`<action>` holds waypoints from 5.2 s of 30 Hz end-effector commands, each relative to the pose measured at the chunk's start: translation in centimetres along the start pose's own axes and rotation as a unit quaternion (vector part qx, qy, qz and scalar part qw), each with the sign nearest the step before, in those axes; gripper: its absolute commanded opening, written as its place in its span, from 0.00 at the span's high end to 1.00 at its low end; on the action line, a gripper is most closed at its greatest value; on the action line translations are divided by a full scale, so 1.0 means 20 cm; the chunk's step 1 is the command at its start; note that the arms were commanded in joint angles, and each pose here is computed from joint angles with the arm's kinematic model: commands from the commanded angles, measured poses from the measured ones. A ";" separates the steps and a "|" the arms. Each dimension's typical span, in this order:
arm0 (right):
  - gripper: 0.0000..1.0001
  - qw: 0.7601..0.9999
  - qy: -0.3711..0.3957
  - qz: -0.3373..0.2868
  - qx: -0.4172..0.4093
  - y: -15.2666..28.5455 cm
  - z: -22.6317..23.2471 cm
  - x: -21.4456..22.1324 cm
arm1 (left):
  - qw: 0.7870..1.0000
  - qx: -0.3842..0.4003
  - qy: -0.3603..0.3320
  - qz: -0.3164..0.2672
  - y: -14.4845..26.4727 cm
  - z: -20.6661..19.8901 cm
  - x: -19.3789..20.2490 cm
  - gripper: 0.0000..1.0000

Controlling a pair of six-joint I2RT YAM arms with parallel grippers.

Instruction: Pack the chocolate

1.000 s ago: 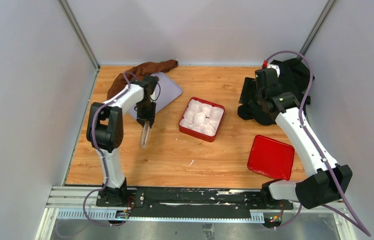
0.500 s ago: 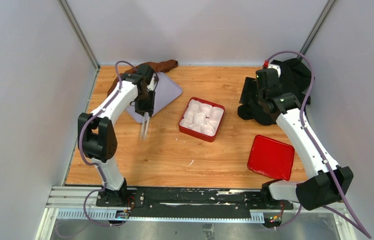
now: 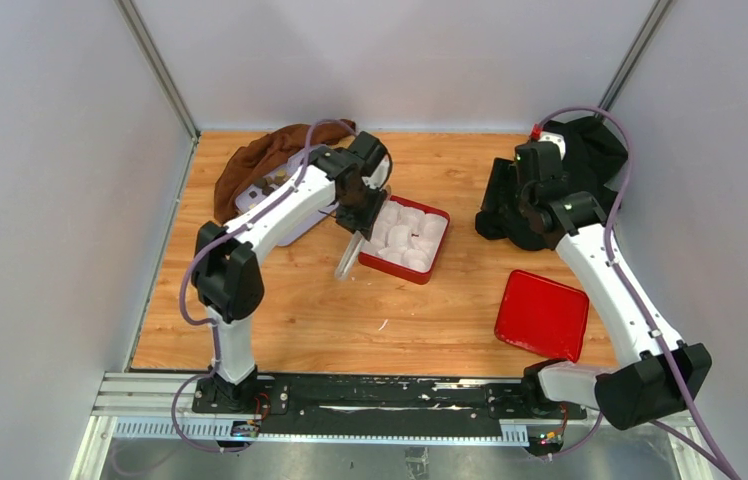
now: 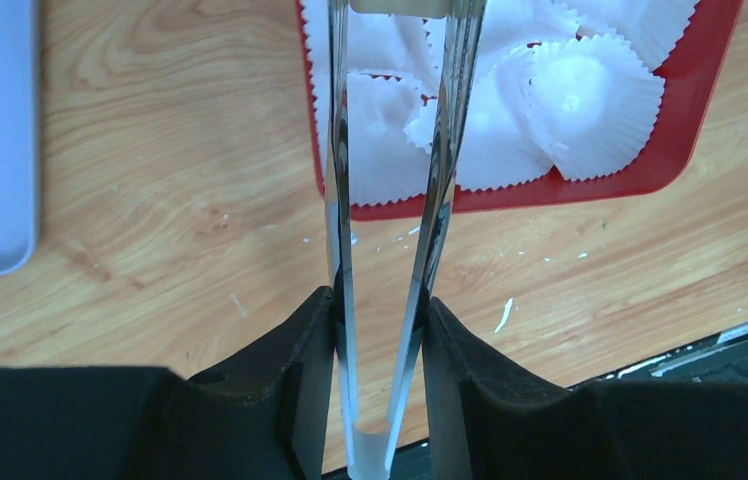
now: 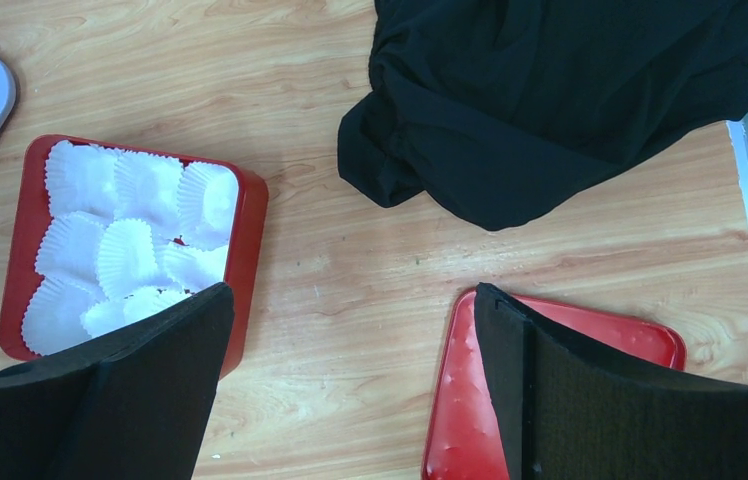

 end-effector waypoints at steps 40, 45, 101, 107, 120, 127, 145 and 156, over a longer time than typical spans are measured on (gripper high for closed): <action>0.06 0.999 -0.003 -0.015 0.033 0.11 -0.13 0.06 | 0.994 -0.056 0.035 0.082 -0.40 -0.04 -0.09 0.80; 0.06 0.999 -0.003 -0.018 0.034 0.12 -0.14 0.05 | 0.995 -0.052 0.036 0.083 -0.41 -0.04 -0.09 0.75; 0.06 0.999 0.012 -0.004 0.033 0.08 -0.12 0.05 | 0.990 -0.117 0.063 0.049 -0.16 0.19 0.24 0.78; 0.06 1.000 0.012 -0.003 0.027 0.06 -0.09 0.04 | 0.989 -0.115 0.095 -0.021 -0.33 0.18 0.32 0.72; 0.06 1.000 0.017 0.003 0.026 0.06 -0.08 0.03 | 0.987 -0.124 0.092 -0.041 -0.43 0.19 0.42 0.22; 0.06 0.999 0.017 0.005 0.027 0.07 -0.09 0.04 | 0.983 -0.133 0.094 -0.080 -0.33 0.20 0.44 0.07; 0.07 0.999 0.000 0.031 0.005 0.03 -0.04 0.06 | 0.975 -0.124 0.078 -0.169 -0.36 0.18 0.60 0.00; 0.07 0.999 -0.010 0.034 -0.002 0.03 -0.03 0.06 | 0.976 -0.139 0.073 -0.150 -0.46 0.20 0.62 0.06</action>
Point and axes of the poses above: each gripper's point midway between its finger pads, its own y axis back along the fingers, its own z axis along the line the jaws close on, x = y × z, the point moved 8 cm from there along y, back along the fingers, and after that the axes turned 14 degrees about -y, right-handed, at the moved point
